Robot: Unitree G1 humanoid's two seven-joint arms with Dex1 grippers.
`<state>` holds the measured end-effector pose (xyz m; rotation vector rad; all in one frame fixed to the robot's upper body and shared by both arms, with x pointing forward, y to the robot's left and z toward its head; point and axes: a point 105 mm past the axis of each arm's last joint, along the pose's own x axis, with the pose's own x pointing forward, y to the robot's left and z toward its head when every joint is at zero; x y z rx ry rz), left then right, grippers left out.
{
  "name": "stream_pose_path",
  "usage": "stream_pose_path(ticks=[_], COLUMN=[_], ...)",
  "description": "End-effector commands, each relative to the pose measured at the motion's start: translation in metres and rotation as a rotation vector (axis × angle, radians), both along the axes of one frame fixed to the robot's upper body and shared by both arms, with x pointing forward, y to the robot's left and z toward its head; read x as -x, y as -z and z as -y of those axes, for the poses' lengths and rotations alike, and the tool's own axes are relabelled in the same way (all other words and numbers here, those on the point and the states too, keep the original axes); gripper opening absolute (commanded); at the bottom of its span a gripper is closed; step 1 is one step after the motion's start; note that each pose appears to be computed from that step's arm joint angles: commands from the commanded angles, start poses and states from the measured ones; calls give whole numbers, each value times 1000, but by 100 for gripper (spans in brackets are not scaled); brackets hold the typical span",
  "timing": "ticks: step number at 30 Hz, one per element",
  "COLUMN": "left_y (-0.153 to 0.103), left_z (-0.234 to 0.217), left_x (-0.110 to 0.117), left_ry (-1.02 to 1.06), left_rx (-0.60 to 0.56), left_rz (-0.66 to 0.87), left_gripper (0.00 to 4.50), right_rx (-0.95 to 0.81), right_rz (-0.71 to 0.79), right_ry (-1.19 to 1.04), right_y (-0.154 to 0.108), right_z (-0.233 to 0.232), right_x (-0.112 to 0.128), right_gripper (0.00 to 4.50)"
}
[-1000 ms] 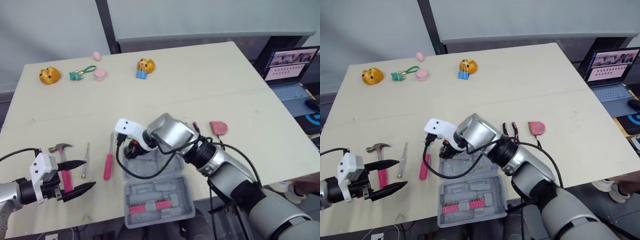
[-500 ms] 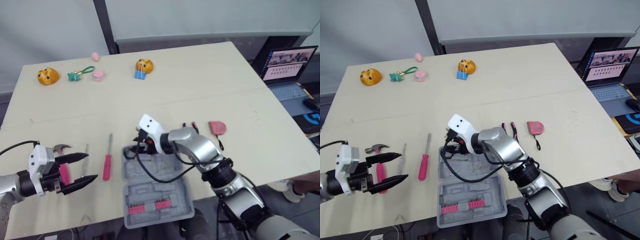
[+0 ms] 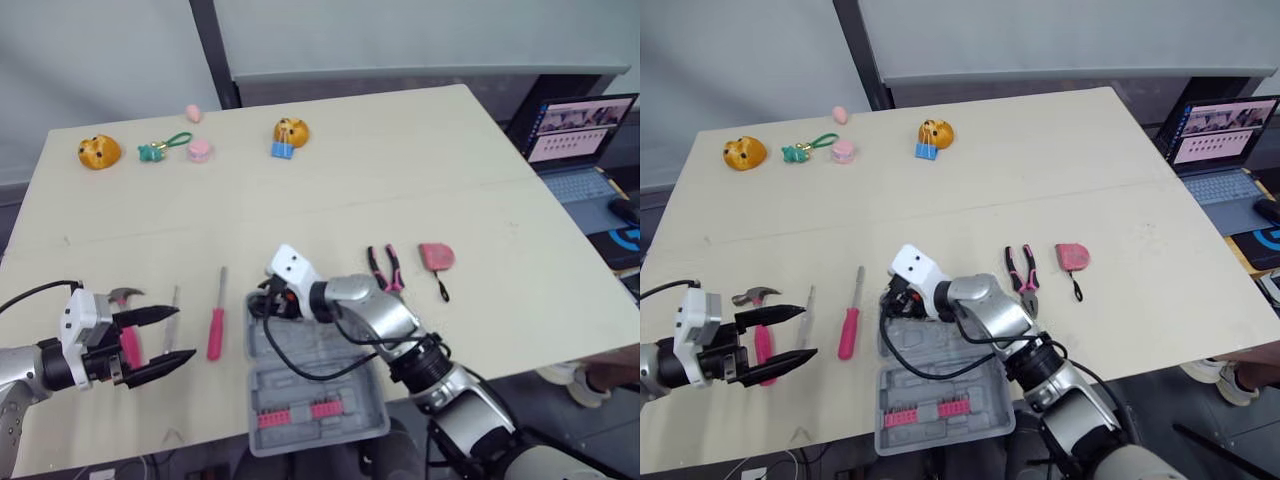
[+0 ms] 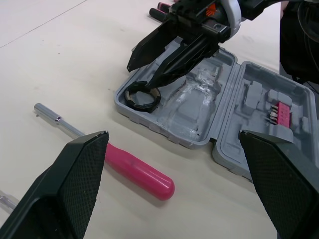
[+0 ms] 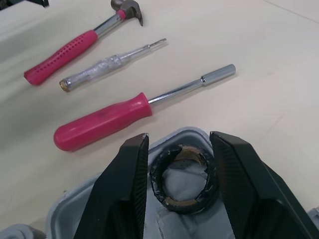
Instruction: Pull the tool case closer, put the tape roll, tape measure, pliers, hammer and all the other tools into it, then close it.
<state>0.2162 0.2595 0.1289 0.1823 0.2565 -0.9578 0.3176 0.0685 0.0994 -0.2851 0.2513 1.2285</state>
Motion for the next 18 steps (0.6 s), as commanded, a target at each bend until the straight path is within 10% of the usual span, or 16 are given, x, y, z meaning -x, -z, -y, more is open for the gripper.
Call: stream_pose_path(ticks=[1,18], left_y=[-2,1], left_z=[-4,-9], left_x=[2,5], left_ry=[2,3], left_rx=[-21,-38], left_rz=[13,5], left_gripper=[450,450], right_rx=[-10,62], right_rz=[34,35], right_ry=[-15,-16], right_y=[-1,22], right_z=[-8,-7], right_x=[3,3], right_gripper=[205,205])
